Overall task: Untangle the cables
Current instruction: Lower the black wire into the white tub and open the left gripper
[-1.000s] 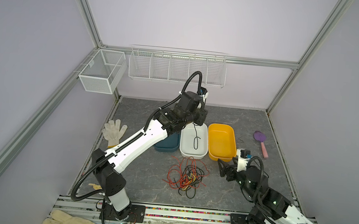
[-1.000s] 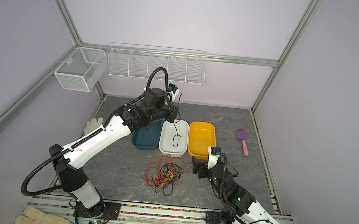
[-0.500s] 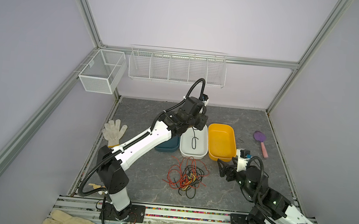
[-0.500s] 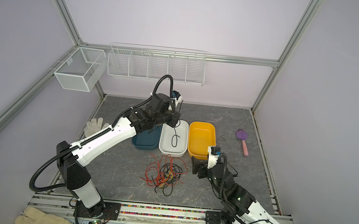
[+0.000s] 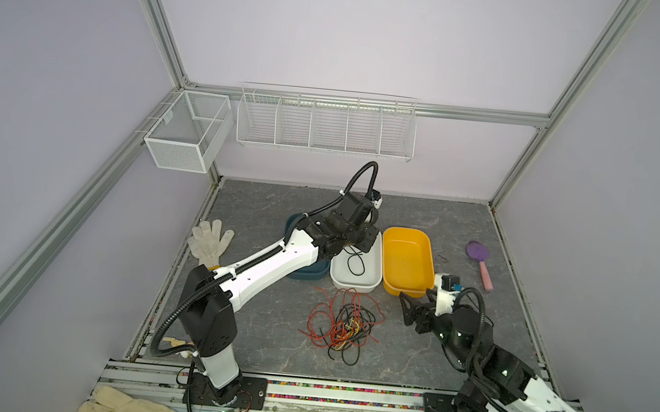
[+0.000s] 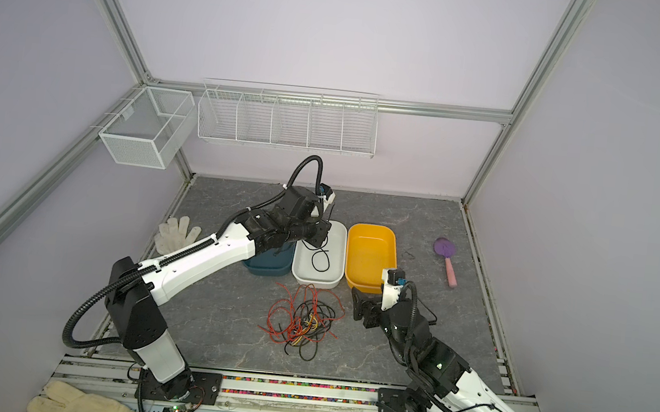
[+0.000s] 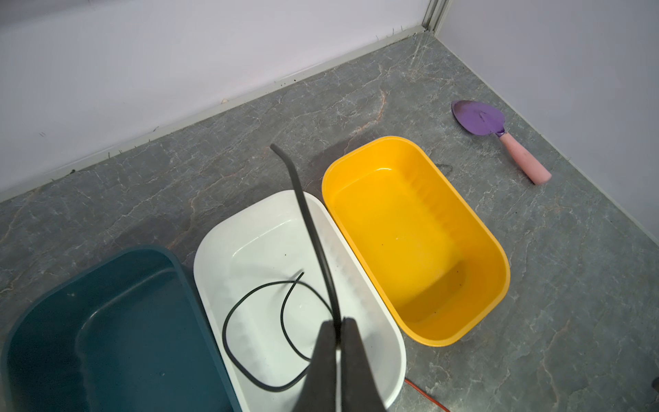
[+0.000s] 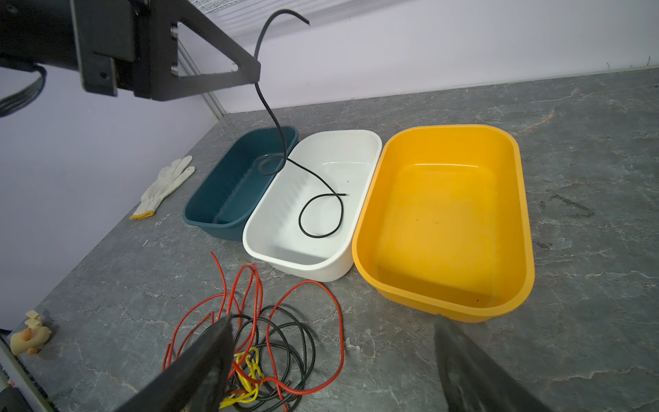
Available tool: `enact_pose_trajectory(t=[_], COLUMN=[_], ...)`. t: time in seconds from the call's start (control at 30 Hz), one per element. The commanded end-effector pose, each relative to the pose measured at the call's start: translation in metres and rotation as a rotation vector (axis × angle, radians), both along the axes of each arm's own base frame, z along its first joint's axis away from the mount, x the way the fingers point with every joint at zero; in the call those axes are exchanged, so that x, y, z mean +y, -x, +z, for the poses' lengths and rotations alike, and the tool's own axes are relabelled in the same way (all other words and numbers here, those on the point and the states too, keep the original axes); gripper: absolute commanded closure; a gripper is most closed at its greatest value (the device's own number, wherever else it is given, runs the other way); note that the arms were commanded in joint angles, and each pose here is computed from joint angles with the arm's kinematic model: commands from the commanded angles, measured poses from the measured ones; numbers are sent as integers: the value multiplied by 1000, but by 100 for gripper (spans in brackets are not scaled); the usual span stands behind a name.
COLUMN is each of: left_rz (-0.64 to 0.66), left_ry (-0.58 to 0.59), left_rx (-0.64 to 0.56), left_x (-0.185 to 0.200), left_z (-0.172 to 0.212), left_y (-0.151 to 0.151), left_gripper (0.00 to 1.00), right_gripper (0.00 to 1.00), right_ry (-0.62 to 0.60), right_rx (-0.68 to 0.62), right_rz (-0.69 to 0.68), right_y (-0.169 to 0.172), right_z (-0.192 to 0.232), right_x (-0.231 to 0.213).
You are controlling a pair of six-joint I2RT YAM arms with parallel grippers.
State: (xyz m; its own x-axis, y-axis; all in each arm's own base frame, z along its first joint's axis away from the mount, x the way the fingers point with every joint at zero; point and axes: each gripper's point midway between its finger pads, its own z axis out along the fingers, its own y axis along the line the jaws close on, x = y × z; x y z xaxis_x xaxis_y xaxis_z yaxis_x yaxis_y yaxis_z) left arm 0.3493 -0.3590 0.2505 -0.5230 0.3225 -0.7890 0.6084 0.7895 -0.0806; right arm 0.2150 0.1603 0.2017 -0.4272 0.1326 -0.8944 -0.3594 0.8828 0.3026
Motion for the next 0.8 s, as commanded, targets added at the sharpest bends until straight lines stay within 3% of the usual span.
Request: enact_pose_trajectory(t=[0.0,0.77], left_rz=[-3,-5], left_ry=[24,-46], left_rx=[15,165], left_x=[-1,-2], left_z=[-5,-73], left_y=[0,10], left_gripper=[100,100], right_gripper=[11,11], right_ry=[-16,-18], right_rx=[-18,-19], right_rz=[6,9], right_y=[-1,-1], right_z=[4,4], right_x=[1,2])
